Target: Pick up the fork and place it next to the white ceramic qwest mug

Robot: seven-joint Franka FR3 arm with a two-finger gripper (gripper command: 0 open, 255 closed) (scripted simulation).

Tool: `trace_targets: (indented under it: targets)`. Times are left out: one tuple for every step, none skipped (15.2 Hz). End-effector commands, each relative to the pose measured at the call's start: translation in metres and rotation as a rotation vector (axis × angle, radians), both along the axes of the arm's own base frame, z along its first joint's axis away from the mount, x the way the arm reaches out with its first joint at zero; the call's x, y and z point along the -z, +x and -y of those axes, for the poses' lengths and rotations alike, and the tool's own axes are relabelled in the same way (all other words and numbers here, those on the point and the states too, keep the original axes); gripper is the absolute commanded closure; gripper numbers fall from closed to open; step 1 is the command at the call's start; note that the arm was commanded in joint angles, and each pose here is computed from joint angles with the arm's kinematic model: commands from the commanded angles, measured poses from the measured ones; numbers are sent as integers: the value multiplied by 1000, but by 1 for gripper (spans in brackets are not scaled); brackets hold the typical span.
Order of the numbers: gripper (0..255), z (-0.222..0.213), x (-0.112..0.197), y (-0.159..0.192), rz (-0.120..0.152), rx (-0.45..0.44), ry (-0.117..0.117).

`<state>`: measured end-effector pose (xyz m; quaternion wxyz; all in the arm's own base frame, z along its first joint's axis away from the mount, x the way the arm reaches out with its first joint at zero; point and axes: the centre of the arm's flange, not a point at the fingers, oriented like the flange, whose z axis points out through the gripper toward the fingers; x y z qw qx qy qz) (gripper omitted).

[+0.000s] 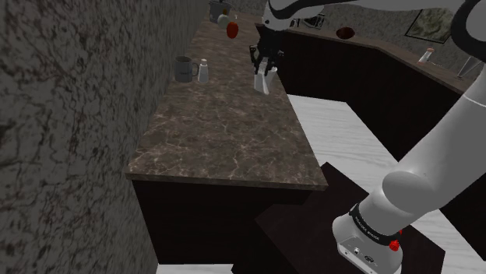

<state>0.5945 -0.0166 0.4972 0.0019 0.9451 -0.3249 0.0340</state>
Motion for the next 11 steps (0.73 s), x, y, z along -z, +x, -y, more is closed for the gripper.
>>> trace_targets:
  targets:
    - [255, -4, -2, 27, 0, 1, 0]
    - [255, -6, -2, 40, 0, 1, 0]
    - [255, -8, -2, 53, 0, 1, 0]
    - [255, -10, -2, 66, 0, 1, 0]
    - [255, -11, -2, 79, 0, 1, 0]
    - [255, -13, -2, 92, 0, 1, 0]
    - [255, -15, -2, 105, 0, 1, 0]
    - [255, -16, -2, 118, 0, 1, 0]
    - [255, -18, -2, 131, 0, 1, 0]
    - [255, -20, -3, 144, 0, 1, 0]
    - [255, -22, -3, 160, 0, 1, 0]
